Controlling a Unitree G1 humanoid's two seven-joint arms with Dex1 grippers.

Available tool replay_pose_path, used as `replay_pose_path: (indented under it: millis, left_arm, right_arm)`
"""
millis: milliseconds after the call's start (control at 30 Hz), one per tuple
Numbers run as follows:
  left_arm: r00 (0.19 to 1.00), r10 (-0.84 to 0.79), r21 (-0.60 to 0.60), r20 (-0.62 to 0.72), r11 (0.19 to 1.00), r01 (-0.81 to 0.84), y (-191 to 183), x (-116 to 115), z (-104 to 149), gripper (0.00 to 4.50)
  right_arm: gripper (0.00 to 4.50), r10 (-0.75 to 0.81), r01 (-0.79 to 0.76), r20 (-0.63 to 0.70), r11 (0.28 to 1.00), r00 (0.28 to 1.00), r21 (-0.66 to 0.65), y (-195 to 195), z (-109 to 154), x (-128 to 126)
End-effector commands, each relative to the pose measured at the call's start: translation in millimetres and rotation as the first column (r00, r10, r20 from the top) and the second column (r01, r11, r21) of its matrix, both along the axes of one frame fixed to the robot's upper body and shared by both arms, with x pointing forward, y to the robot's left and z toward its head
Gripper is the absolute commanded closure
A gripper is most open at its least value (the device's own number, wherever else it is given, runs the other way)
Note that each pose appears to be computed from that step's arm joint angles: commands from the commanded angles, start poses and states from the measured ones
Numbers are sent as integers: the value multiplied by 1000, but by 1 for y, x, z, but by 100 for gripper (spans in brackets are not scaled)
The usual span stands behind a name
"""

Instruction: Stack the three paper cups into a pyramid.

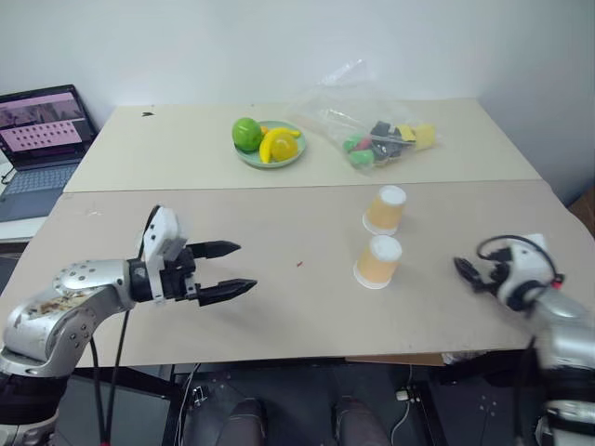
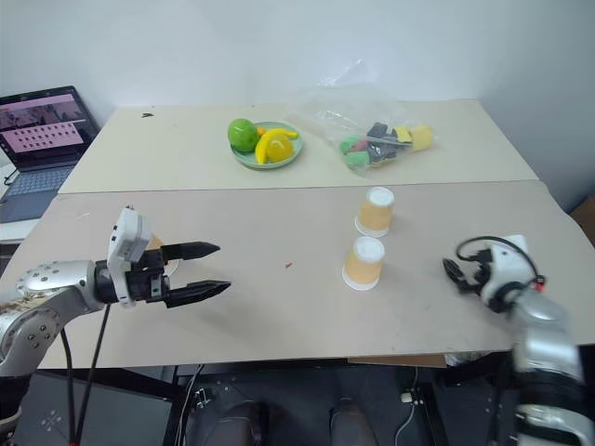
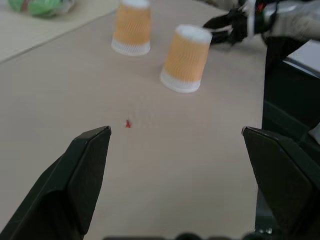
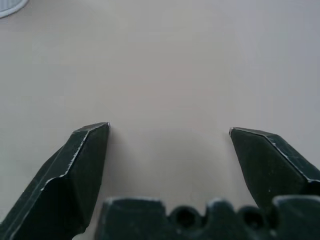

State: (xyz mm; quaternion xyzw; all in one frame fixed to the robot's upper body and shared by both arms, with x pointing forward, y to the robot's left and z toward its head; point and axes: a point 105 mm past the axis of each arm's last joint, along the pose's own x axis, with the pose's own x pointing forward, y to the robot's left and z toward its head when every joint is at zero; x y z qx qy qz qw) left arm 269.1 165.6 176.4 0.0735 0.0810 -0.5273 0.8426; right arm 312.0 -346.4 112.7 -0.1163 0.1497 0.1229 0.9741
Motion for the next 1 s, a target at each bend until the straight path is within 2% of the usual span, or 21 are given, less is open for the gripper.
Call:
replay_pose_path:
  millis: [33, 100, 200, 333, 467, 800, 1000]
  left_arm:
    - [997, -32, 21, 74, 999, 30, 1, -2, 10, 2]
    - [995, -33, 24, 91, 999, 30, 0, -1, 10, 2]
    - [988, -34, 46, 150, 999, 28, -2, 0, 10, 2]
    - [976, -22, 69, 216, 998, 7, -1, 3, 9, 2]
    - [975, -20, 77, 221, 997, 3, 2, 3, 10, 2]
    - [972, 19, 67, 235, 997, -35, 5, 5, 12, 2]
    - [969, 30, 71, 245, 996, -48, 8, 6, 14, 2]
  right_arm:
    - [0, 306, -303, -68, 952, 950, 45, 23, 28, -31]
    - [0, 444, -438, -92, 896, 891, 78, 44, 42, -42]
    - [0, 527, -525, -76, 850, 847, 44, 74, 53, -34]
    - [0, 536, -540, -66, 837, 842, -87, 102, 51, -9]
    - [0, 535, -535, -33, 837, 844, -117, 113, 56, 6]
    - [0, 598, -598, -29, 795, 801, -101, 134, 56, 9]
    - [0, 681, -682, -38, 730, 732, -51, 153, 60, -2]
